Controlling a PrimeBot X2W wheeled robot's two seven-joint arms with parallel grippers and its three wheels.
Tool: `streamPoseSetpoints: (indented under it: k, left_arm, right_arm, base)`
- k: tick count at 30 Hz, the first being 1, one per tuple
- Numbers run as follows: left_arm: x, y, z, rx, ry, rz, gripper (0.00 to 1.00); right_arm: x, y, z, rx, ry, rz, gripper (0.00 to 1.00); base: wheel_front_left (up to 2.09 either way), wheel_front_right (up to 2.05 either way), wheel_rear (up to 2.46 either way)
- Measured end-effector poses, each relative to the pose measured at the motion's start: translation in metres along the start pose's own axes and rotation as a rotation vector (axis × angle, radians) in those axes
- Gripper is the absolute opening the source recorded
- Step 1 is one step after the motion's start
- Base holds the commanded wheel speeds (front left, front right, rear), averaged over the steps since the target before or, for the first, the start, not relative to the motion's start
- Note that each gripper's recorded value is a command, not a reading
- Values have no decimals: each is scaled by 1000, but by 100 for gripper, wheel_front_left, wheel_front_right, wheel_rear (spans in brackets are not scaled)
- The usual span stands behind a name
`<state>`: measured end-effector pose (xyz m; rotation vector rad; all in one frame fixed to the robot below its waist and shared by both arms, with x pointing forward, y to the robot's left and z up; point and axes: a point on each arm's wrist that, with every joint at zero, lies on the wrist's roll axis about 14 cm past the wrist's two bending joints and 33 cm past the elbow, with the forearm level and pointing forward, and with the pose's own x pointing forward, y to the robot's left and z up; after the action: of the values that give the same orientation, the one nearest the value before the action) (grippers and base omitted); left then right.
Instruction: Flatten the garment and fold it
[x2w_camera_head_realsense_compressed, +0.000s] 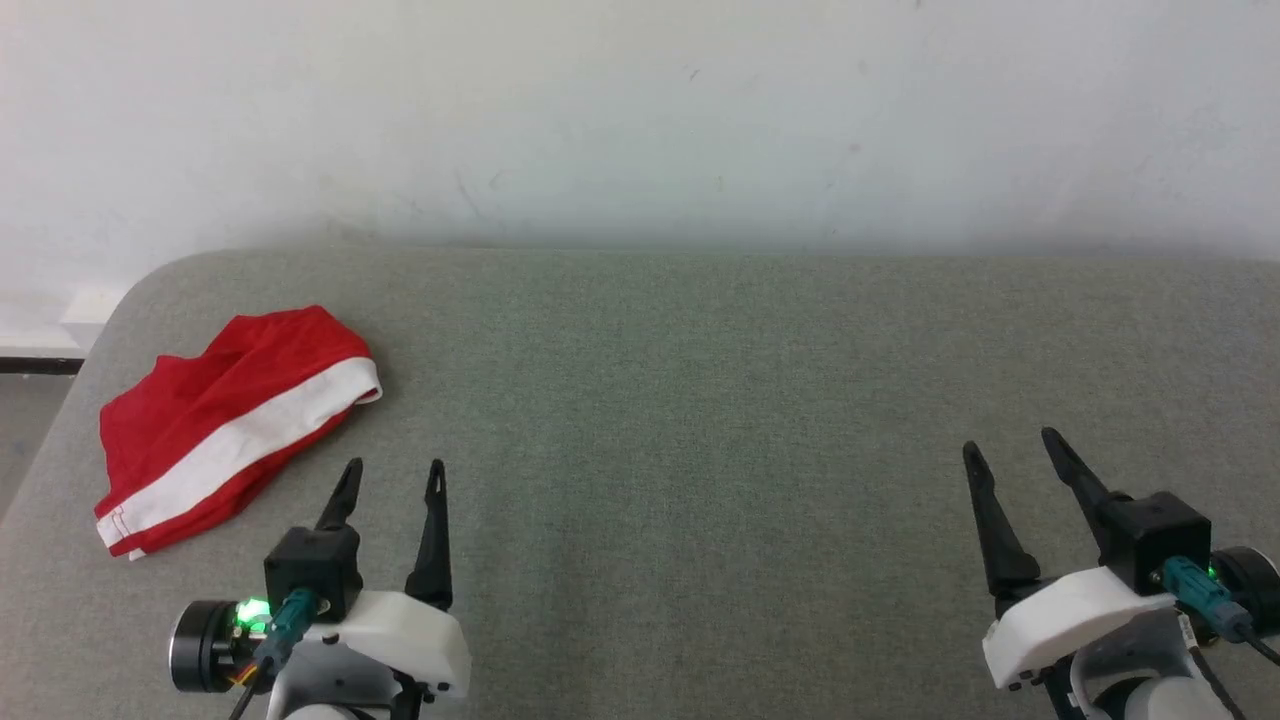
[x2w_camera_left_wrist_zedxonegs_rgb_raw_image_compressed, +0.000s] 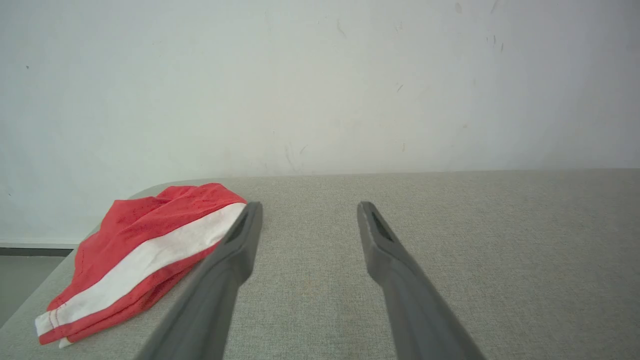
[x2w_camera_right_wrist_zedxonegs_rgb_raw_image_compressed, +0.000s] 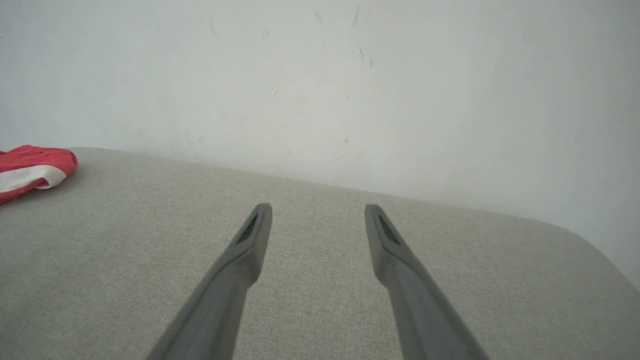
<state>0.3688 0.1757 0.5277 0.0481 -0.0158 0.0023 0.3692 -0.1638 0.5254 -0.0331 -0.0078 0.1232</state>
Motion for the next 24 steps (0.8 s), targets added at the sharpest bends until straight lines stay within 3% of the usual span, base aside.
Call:
streamPoseSetpoints:
  k: [24]
  left_arm:
    - [-15, 19, 3, -13, -36, 76, 100]
  right_arm:
    - [13, 30, 8, 5, -51, 98, 100]
  base:
    - [0, 0, 0]
